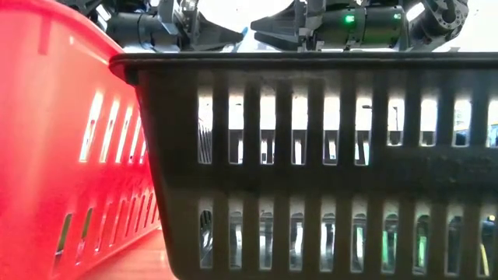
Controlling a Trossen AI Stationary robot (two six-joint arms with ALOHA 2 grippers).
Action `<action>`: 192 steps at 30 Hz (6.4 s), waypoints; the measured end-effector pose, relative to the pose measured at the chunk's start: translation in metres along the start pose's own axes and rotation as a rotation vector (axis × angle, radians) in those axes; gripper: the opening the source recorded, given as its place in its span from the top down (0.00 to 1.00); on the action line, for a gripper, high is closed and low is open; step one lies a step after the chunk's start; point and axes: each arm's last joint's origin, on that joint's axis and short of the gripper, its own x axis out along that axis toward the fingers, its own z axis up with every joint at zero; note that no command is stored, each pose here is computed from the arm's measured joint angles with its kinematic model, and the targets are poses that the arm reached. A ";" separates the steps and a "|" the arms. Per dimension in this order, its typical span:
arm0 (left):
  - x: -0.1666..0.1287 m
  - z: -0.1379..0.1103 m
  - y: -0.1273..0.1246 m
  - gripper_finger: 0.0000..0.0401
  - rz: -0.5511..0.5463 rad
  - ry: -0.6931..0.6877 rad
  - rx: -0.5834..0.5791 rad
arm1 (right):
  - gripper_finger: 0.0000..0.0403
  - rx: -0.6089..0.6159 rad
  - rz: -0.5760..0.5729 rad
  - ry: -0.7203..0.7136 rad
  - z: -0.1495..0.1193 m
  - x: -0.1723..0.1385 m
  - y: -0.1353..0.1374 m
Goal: Pick & Place Travel size toiletries
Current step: Put the top blue toothbrush into the bottom black bin
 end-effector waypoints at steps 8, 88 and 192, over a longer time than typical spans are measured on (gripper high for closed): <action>0.010 -0.014 0.001 0.95 -0.009 0.006 -0.047 | 0.65 0.000 0.002 0.001 0.000 0.000 0.000; -0.043 0.018 -0.005 0.69 0.063 0.219 -0.082 | 0.97 -0.013 -0.004 0.026 -0.003 0.000 0.000; -0.057 0.009 -0.005 0.69 0.156 0.384 -0.059 | 0.81 0.330 0.367 1.009 -0.015 0.005 0.149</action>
